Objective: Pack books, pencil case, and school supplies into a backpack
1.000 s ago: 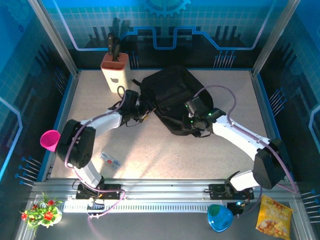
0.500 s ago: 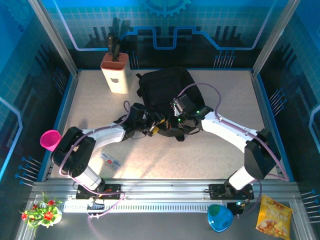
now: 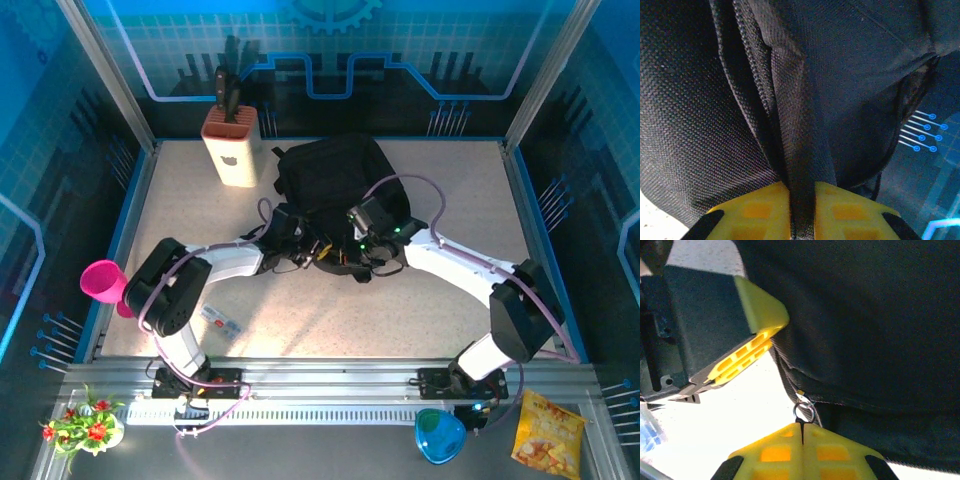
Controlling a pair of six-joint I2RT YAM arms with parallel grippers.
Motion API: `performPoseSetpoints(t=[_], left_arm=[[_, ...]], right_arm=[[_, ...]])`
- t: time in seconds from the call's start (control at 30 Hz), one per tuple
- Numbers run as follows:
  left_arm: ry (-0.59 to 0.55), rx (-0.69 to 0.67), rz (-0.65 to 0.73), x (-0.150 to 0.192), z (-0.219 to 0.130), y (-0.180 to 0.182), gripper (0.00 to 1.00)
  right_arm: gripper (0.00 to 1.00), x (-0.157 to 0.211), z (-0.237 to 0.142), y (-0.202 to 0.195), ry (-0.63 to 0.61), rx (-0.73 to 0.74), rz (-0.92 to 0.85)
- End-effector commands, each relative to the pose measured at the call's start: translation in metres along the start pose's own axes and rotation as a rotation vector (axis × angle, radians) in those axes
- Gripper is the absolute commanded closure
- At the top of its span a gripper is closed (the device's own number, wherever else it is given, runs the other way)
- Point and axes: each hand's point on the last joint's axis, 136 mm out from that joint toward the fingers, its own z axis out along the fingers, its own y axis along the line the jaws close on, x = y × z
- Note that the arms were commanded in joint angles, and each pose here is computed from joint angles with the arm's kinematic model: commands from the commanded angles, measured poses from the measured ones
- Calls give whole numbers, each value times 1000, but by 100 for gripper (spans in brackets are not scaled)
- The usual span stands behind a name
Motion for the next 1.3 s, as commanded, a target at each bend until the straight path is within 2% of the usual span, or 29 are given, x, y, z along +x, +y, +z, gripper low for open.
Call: performPoseSetpoints(t=[0.0,0.27,0.47,0.77,0.93,1.07,1.2,1.27], left_arm=[[-41,-37,25,-11,5,6,93],[-54,-55,31,-16,3,14,100],[-42,-42,48,-16,2,8,100],[-39,-25,74,-19,-1,0,100],[-37,-17,83,-21,-3,-3,100],[-27,-11,86,-20,-3,-5,100],[-21,-11,88,-18,-3,-5,100],[-19,-9,91,-18,-3,-5,100]], right_arm=[[100,13,-12,-26,12,75,54],[100,17,-25,-73,1,220,133],[100,15,-38,-91,-25,313,133],[100,5,-61,-130,-97,540,102],[100,0,-63,-132,-108,544,97],[100,-8,-57,-99,-110,332,62],[61,-16,-59,-58,-127,95,-1],[46,-14,-55,-43,-115,6,-34]])
